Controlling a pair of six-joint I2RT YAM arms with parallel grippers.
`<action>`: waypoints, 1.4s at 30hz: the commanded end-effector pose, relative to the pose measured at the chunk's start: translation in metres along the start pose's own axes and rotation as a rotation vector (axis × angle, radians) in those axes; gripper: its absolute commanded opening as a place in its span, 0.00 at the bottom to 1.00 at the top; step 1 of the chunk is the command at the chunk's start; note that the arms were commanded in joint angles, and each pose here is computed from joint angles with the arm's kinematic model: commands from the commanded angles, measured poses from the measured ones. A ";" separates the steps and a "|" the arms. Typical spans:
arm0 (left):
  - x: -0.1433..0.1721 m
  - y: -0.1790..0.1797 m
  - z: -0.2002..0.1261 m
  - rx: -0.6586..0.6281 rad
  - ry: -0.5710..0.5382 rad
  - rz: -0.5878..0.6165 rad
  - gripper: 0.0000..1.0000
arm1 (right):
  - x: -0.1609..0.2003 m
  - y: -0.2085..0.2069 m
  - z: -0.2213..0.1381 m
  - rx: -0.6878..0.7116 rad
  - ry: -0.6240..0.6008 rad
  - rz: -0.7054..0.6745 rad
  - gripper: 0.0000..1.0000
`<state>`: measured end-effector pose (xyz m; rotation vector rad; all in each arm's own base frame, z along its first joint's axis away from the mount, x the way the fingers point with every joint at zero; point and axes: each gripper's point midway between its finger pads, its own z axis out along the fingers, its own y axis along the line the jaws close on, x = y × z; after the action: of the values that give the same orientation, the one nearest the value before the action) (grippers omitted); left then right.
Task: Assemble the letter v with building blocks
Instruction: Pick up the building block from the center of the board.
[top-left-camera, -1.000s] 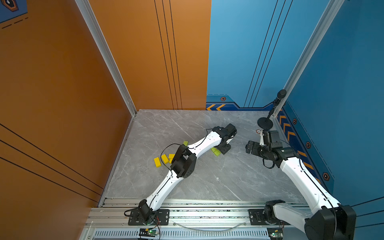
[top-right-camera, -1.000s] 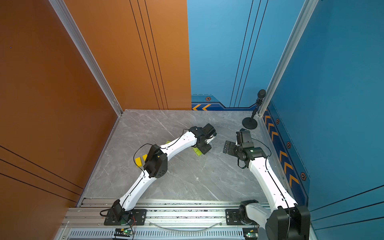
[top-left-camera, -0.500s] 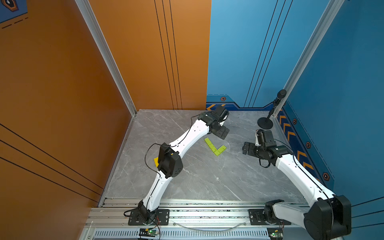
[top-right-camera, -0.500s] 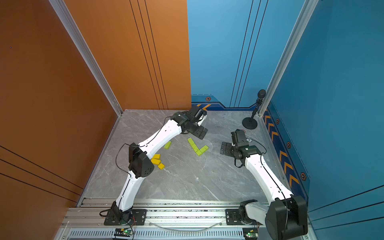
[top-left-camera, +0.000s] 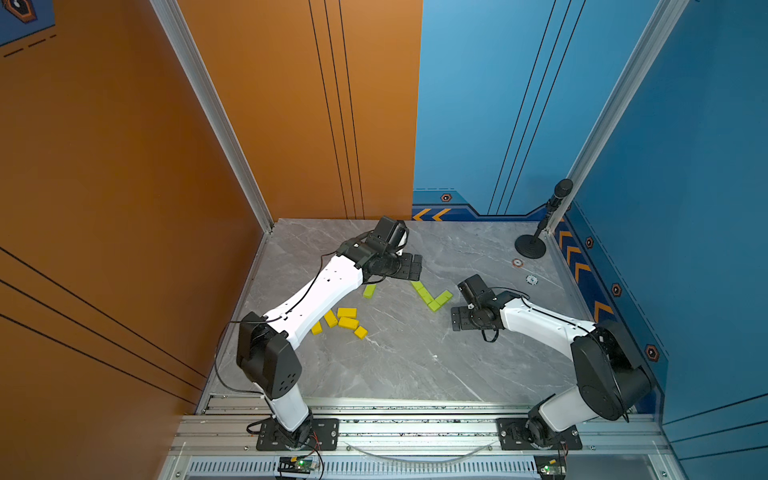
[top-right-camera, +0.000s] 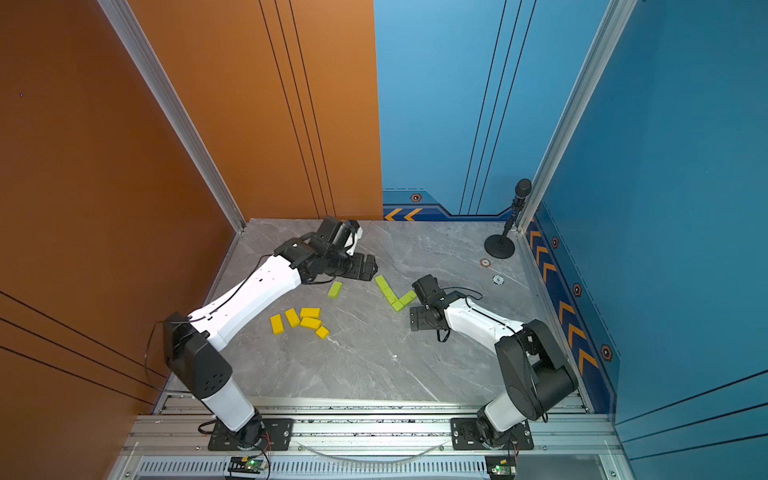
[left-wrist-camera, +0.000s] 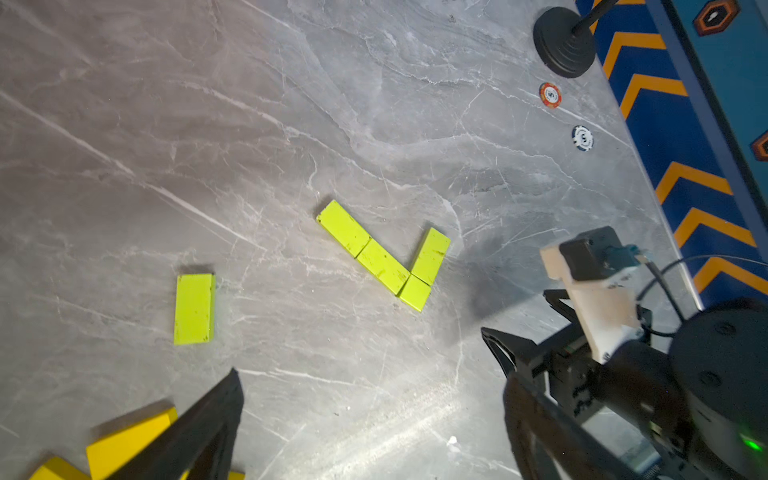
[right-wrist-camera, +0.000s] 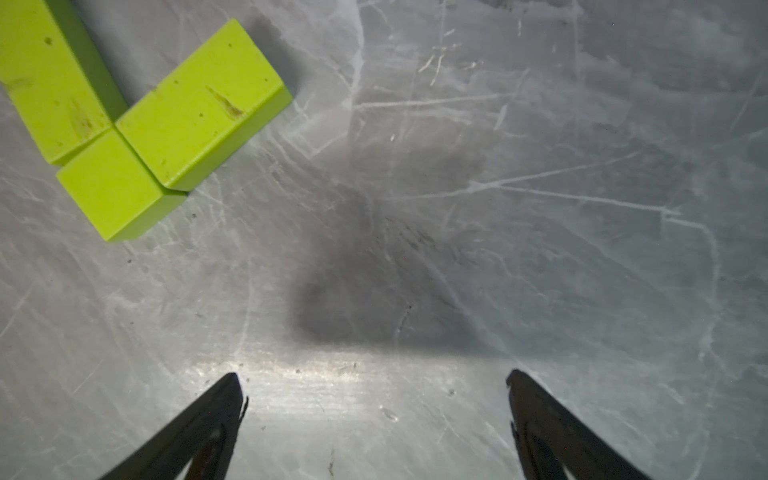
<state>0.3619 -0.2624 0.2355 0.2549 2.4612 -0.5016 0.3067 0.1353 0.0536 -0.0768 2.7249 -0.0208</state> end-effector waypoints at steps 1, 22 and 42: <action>-0.001 0.006 -0.025 0.058 -0.110 -0.141 0.98 | -0.032 0.012 -0.020 0.036 -0.085 -0.009 1.00; 0.055 0.196 -0.075 0.079 -0.219 -0.774 0.98 | -0.094 0.241 -0.016 -0.060 -0.121 -0.005 0.97; 0.078 0.199 -0.064 0.127 -0.190 -0.772 0.98 | -0.110 0.297 0.058 -0.039 -0.179 0.154 0.87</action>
<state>0.3258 -0.0457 0.1771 -0.7435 2.2696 -0.9206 0.4141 0.4471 0.0460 0.0762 2.5529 0.1553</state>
